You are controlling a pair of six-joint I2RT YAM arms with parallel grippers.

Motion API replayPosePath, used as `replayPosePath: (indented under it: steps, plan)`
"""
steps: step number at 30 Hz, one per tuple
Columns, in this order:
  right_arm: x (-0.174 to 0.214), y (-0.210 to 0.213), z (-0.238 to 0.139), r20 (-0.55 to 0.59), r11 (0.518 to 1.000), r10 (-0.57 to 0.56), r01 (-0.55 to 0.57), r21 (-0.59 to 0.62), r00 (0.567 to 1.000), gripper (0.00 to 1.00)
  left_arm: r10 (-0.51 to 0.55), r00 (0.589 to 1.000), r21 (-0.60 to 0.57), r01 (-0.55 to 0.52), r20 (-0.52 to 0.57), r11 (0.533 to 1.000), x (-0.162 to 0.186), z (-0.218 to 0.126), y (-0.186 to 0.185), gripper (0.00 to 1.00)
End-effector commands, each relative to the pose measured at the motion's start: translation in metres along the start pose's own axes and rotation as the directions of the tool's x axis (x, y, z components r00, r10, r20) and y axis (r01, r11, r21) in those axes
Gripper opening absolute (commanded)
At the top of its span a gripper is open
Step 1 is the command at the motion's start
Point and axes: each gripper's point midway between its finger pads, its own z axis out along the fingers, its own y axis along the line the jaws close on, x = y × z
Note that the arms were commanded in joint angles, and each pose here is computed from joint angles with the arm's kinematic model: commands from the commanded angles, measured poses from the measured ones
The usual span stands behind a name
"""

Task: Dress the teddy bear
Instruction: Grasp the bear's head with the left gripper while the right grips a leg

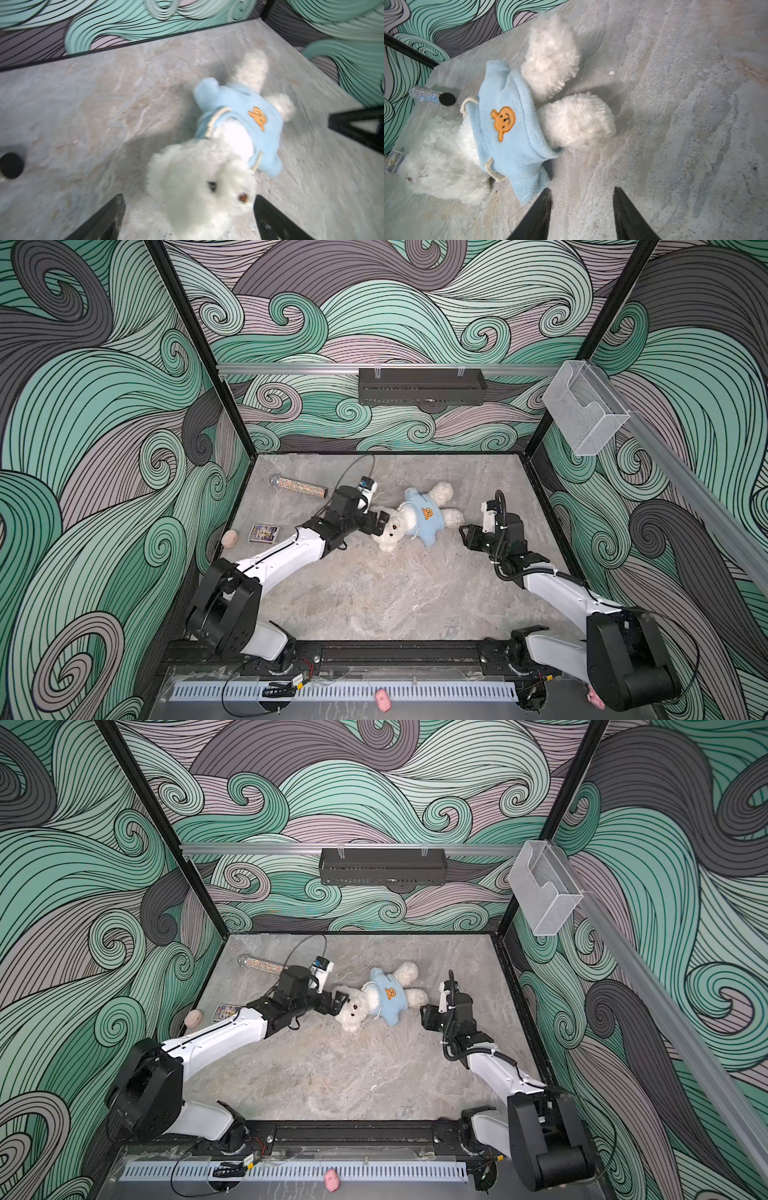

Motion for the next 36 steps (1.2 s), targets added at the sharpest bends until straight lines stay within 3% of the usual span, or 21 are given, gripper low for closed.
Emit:
replayPosePath:
  steps: [1, 4, 9, 14, 19, 23, 26, 29, 32, 36]
  plan:
    - [-0.005, -0.009, 0.003, 0.006, 0.999, 0.03, -0.03, 0.02, 1.0, 0.54, 0.244, 0.968, -0.003, -0.244, 0.066, 0.97, -0.015, 0.01, -0.023, 0.97]
    - [-0.016, -0.009, 0.012, 0.007, 0.999, 0.026, -0.026, 0.019, 1.0, 0.56, 0.18, 0.983, 0.012, -0.18, -0.029, 0.984, -0.01, 0.022, -0.029, 0.95]
    - [-0.03, -0.005, 0.053, -0.041, 0.999, 0.03, -0.03, -0.011, 0.999, 0.55, 0.166, 0.981, -0.047, -0.171, -0.105, 0.984, 0.007, 0.031, -0.032, 0.95]
    - [-0.012, 0.008, 0.091, -0.185, 0.99, 0.061, -0.083, -0.114, 0.981, 0.44, 0.016, 0.989, -0.239, -0.051, -0.145, 0.97, 0.024, 0.018, 0.0, 0.95]
    - [0.027, 0.028, 0.085, -0.287, 0.97, 0.092, -0.151, -0.189, 0.954, 0.23, -0.076, 0.99, -0.308, 0.037, -0.115, 0.951, 0.024, -0.002, 0.024, 0.95]
    - [0.065, 0.069, 0.064, -0.361, 0.945, 0.07, -0.177, -0.274, 0.93, 0.19, -0.16, 0.985, -0.324, 0.129, -0.069, 0.937, 0.016, -0.021, 0.04, 0.95]
    - [0.095, 0.114, 0.045, -0.405, 0.917, -0.013, -0.151, -0.369, 0.914, 0.2, -0.184, 0.982, -0.335, 0.163, -0.032, 0.928, 0.007, -0.037, 0.046, 0.95]
    - [0.108, 0.158, 0.021, -0.37, 0.868, -0.127, -0.077, -0.49, 0.92, 0.23, -0.215, 0.976, -0.324, 0.197, -0.022, 0.925, 0.006, -0.049, 0.044, 0.95]
    - [0.096, 0.181, -0.001, -0.235, 0.823, -0.252, 0.08, -0.563, 0.939, 0.29, -0.294, 0.956, -0.314, 0.27, -0.028, 0.91, 0.018, -0.058, 0.04, 0.94]
    - [0.061, 0.182, -0.009, -0.046, 0.811, -0.361, 0.289, -0.508, 0.932, 0.41, -0.359, 0.932, -0.214, 0.341, -0.054, 0.916, 0.037, -0.059, 0.02, 0.94]
